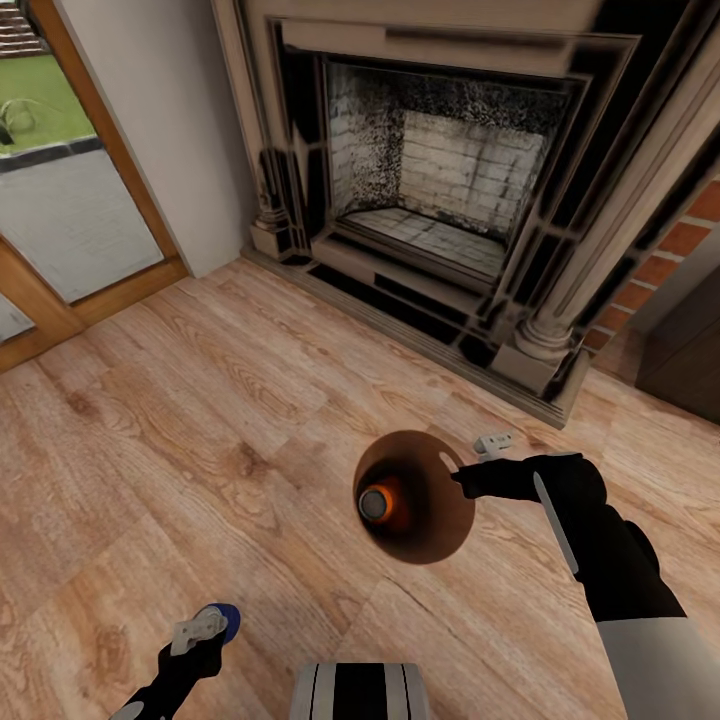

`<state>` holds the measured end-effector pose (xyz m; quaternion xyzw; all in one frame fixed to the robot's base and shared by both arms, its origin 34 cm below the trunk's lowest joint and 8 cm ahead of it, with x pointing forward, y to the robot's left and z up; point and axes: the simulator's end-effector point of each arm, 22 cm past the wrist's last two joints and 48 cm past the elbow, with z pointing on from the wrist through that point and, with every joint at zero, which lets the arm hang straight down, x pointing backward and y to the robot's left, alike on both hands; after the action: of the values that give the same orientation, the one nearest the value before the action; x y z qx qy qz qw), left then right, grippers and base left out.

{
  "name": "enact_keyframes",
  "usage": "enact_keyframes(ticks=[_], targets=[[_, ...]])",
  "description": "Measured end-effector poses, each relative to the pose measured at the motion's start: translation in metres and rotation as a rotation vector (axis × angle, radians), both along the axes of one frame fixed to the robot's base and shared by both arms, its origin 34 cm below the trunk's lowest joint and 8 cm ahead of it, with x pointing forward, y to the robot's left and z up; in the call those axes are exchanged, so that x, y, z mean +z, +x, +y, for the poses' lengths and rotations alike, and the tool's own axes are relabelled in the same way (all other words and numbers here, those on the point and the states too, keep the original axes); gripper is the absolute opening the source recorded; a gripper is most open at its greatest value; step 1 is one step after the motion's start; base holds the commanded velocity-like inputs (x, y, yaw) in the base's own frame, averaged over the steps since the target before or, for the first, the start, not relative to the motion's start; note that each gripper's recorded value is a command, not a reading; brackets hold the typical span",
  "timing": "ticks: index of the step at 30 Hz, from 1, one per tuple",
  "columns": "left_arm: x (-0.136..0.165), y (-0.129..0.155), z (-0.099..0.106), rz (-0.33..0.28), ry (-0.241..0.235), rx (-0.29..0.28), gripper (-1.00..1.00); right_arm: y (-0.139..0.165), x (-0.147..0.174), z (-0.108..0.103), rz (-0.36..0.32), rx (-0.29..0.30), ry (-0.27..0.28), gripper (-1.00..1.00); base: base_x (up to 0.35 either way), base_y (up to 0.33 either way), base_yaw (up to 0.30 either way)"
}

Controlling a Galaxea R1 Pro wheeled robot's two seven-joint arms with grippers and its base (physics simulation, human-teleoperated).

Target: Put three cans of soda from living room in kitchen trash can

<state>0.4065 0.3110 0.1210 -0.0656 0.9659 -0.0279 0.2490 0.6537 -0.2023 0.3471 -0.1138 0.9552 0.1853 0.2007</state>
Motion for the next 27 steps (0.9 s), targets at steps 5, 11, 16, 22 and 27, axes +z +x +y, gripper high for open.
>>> enact_keyframes(ticks=[5, 11, 16, 22, 27], targets=[[0.007, 0.007, -0.002, -0.015, -0.003, -0.008, -1.00, 0.003, 0.012, 0.000, -0.021, 0.000, 0.001, -1.00, 0.000, 0.000, 0.000], [0.015, 0.015, -0.002, -0.038, -0.004, -0.008, -1.00, 0.007, 0.028, 0.000, -0.047, 0.000, 0.001, -1.00, 0.000, 0.000, 0.000], [0.023, 0.023, -0.002, -0.058, -0.004, -0.008, -1.00, 0.009, 0.040, 0.001, -0.067, 0.000, 0.003, -1.00, 0.000, 0.000, 0.000], [0.032, 0.032, -0.002, -0.083, -0.005, -0.009, -1.00, 0.012, 0.055, 0.001, -0.091, 0.001, 0.002, -1.00, 0.000, 0.000, 0.000], [0.040, 0.039, -0.002, -0.104, -0.004, -0.010, -1.00, 0.014, 0.067, 0.001, -0.111, 0.001, 0.002, -1.00, 0.000, 0.000, 0.000]])
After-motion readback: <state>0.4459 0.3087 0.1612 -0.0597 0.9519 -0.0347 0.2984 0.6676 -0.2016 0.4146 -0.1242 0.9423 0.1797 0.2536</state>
